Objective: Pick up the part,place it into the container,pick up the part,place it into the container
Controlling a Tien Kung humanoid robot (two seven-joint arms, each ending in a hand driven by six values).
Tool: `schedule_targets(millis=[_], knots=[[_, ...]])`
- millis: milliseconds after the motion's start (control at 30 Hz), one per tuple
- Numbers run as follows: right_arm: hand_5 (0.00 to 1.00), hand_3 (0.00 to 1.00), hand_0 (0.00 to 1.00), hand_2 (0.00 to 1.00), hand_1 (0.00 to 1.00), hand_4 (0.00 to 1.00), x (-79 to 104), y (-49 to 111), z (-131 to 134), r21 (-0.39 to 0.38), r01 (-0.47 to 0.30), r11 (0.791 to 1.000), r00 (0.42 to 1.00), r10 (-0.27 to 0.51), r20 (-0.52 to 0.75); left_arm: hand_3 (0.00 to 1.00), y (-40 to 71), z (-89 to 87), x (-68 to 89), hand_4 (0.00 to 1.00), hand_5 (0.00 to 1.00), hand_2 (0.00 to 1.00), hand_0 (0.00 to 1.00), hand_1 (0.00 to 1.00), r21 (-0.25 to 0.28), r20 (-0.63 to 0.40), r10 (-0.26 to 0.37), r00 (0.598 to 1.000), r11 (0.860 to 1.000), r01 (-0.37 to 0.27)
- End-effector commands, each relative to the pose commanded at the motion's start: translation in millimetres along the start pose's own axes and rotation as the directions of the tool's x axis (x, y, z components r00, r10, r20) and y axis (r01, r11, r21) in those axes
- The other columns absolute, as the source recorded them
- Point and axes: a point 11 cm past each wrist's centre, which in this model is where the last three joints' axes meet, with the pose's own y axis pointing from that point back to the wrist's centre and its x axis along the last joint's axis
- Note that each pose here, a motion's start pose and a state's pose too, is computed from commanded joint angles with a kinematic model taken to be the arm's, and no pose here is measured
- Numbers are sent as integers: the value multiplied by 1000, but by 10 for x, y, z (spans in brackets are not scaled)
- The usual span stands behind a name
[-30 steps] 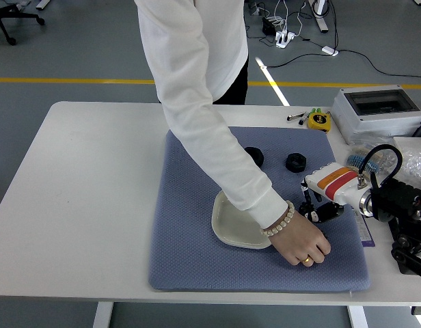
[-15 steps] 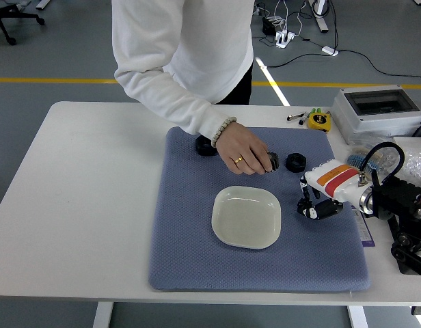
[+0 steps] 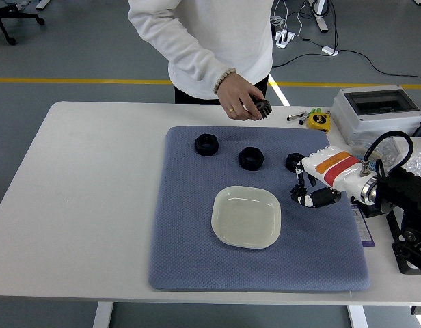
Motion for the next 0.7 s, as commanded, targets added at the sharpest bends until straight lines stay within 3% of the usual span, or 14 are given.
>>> schedule_targets(millis=[167, 400, 633, 700], knots=[[462, 441, 44, 349, 217, 726, 84, 7, -295, 76, -25, 997, 1000, 24, 13, 577, 0, 7, 11, 671, 625, 673, 704, 657, -1, 1, 1, 1000, 1000, -1], [462, 452, 54, 356, 225, 728, -12, -47, -710, 172, -6, 985, 1000, 4, 16, 577, -1, 10, 17, 671, 625, 668, 704, 657, -3, -1, 2, 1000, 1000, -2], [457, 457, 60, 369, 233, 738, -144, -171, -821, 165, 31, 986, 999, -24, -45, 577, -1, 4, 20, 671, 625, 667, 704, 657, -3, -3, 3, 1000, 1000, -3], [455, 476, 72, 420, 262, 798, -171, -195, -824, 155, 41, 987, 997, -31, -64, 578, -1, 1, 22, 671, 625, 666, 704, 653, -2, -3, 4, 1000, 1000, -4]])
